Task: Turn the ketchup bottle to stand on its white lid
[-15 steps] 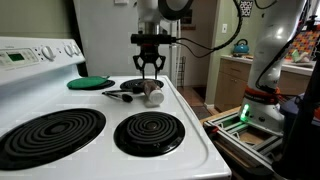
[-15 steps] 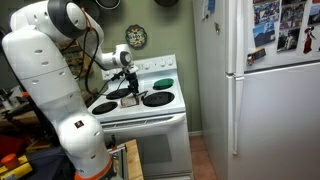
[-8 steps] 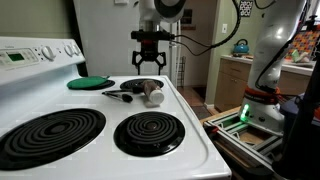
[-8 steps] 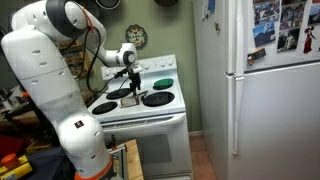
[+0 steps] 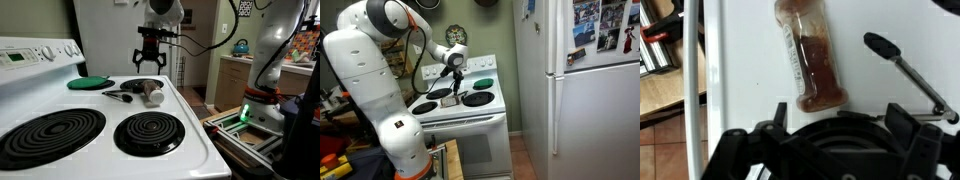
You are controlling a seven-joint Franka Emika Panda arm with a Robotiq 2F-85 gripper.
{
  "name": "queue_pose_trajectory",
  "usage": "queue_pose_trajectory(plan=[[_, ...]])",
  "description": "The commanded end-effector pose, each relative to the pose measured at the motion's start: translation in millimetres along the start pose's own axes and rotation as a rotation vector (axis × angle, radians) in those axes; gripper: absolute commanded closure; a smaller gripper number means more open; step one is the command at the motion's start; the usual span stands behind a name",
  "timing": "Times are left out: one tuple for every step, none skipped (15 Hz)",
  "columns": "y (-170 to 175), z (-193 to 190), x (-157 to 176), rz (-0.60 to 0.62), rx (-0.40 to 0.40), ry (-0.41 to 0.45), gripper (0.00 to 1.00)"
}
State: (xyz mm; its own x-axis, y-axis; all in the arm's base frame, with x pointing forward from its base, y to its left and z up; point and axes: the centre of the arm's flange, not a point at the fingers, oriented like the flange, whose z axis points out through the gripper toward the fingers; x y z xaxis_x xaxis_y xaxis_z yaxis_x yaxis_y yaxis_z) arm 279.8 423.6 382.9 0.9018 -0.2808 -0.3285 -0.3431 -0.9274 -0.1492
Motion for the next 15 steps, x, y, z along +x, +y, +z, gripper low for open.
queue_pose_trajectory(plan=[[15,4,23,-0.042,-0.008,-0.183,0.0],[17,8,30,-0.039,-0.021,-0.222,0.0],[20,11,37,-0.033,-0.024,-0.265,0.0],[23,13,43,-0.028,-0.03,-0.297,0.0],[25,16,48,-0.02,-0.033,-0.329,0.0],[25,18,53,-0.008,-0.028,-0.355,0.0],[27,14,43,-0.014,-0.03,-0.283,0.0],[28,16,49,-0.008,-0.03,-0.304,0.0],[28,17,52,-0.005,-0.03,-0.315,0.0],[27,19,54,-0.003,-0.029,-0.321,0.0],[26,19,54,-0.003,-0.029,-0.324,0.0],[26,19,54,-0.003,-0.029,-0.325,0.0],[26,19,54,-0.003,-0.029,-0.325,0.0],[25,22,60,-0.02,-0.009,-0.351,0.0],[24,24,64,-0.031,-0.004,-0.382,0.0]])
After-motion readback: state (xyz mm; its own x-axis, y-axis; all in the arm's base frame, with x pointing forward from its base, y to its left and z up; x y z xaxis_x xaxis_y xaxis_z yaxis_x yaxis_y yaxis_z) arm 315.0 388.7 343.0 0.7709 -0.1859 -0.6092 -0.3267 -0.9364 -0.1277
